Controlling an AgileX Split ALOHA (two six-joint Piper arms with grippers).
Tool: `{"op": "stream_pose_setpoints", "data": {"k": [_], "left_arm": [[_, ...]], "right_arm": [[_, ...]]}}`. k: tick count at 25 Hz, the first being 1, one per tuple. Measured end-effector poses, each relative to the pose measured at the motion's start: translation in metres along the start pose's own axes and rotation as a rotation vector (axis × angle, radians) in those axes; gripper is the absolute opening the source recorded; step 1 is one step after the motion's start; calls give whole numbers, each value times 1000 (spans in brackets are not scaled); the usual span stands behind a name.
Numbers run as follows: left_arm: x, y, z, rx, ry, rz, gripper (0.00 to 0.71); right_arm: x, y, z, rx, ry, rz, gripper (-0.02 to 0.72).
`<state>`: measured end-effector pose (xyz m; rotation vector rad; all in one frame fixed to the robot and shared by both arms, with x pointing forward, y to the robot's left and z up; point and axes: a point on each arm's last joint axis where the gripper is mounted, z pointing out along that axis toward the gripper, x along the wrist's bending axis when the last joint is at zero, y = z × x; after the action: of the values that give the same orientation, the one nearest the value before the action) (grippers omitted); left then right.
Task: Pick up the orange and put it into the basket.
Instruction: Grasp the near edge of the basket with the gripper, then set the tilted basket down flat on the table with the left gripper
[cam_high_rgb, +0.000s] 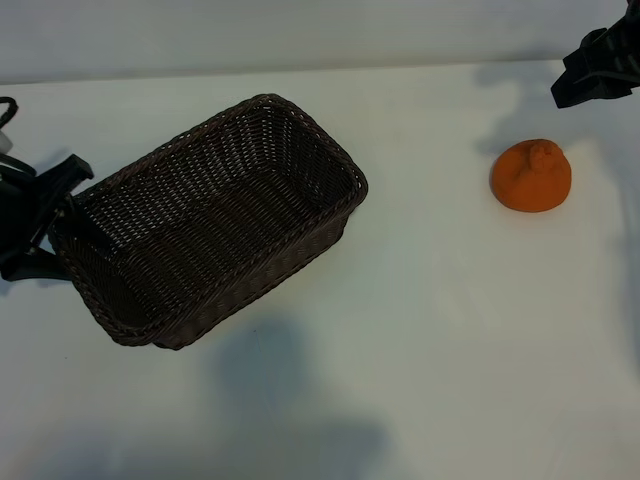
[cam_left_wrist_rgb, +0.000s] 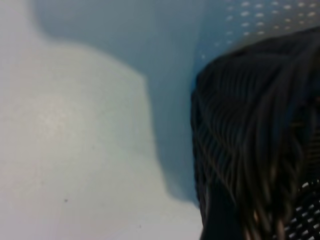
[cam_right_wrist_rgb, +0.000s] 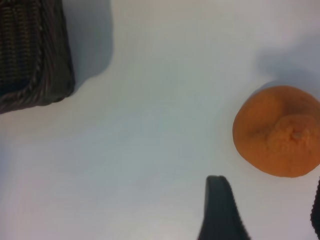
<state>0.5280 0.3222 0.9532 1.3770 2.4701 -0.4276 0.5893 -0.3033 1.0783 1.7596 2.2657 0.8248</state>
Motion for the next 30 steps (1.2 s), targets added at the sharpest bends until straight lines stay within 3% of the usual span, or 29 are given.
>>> {"op": "stream_pose_setpoints", "data": {"k": [6, 9, 11, 13, 24, 30], "left_arm": [[9, 7, 21, -6, 22, -37, 497], [18, 5, 35, 17, 44, -55, 459], [18, 5, 36, 19, 40, -29, 363], [16, 5, 34, 11, 25, -2, 170], [1, 11, 18, 48, -23, 88, 165], [-22, 20, -13, 113, -67, 159, 165]], "right_arm": [[0, 0, 0, 0, 0, 0, 433], [0, 0, 0, 0, 0, 0, 433], [0, 0, 0, 0, 0, 0, 433], [0, 0, 0, 0, 0, 0, 433], [0, 0, 0, 0, 0, 0, 433], [0, 0, 0, -1, 0, 0, 433]]}}
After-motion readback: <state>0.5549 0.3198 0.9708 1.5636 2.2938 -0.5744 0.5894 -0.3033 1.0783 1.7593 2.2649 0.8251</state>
